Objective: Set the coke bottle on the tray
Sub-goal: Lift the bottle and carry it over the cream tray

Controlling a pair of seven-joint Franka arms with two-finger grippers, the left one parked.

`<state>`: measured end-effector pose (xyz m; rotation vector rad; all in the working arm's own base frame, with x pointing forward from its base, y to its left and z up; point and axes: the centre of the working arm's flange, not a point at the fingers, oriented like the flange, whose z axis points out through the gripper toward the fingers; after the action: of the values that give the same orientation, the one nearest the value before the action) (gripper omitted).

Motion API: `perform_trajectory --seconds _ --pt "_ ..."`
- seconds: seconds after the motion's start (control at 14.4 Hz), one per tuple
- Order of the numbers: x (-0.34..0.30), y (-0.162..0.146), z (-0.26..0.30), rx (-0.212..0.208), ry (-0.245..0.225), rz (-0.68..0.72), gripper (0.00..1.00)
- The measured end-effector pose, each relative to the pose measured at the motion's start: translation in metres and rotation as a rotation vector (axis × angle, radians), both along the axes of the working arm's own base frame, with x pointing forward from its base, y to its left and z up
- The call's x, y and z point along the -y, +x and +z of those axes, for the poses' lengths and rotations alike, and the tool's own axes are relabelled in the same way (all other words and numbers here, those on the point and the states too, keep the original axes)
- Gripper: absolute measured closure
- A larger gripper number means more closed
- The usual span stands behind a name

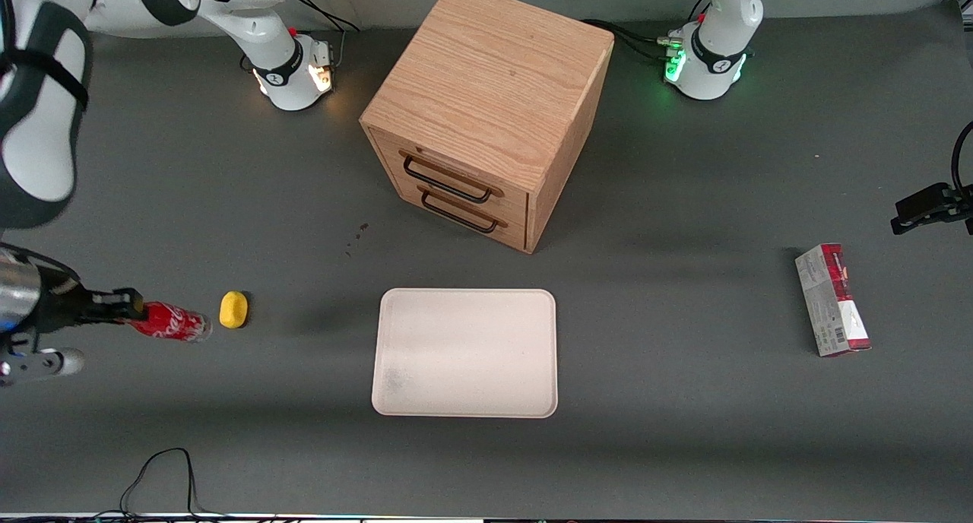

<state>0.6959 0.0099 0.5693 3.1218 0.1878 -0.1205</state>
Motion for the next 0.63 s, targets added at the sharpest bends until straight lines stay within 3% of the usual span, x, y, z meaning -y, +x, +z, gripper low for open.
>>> perform_trajectory --seconds 0.28,0.63 --pt "-0.029 -0.001 -0.002 0.002 0.016 0.035 0.69" --pt "-0.177 -0.020 0.000 0.035 0.022 0.066 0.69"
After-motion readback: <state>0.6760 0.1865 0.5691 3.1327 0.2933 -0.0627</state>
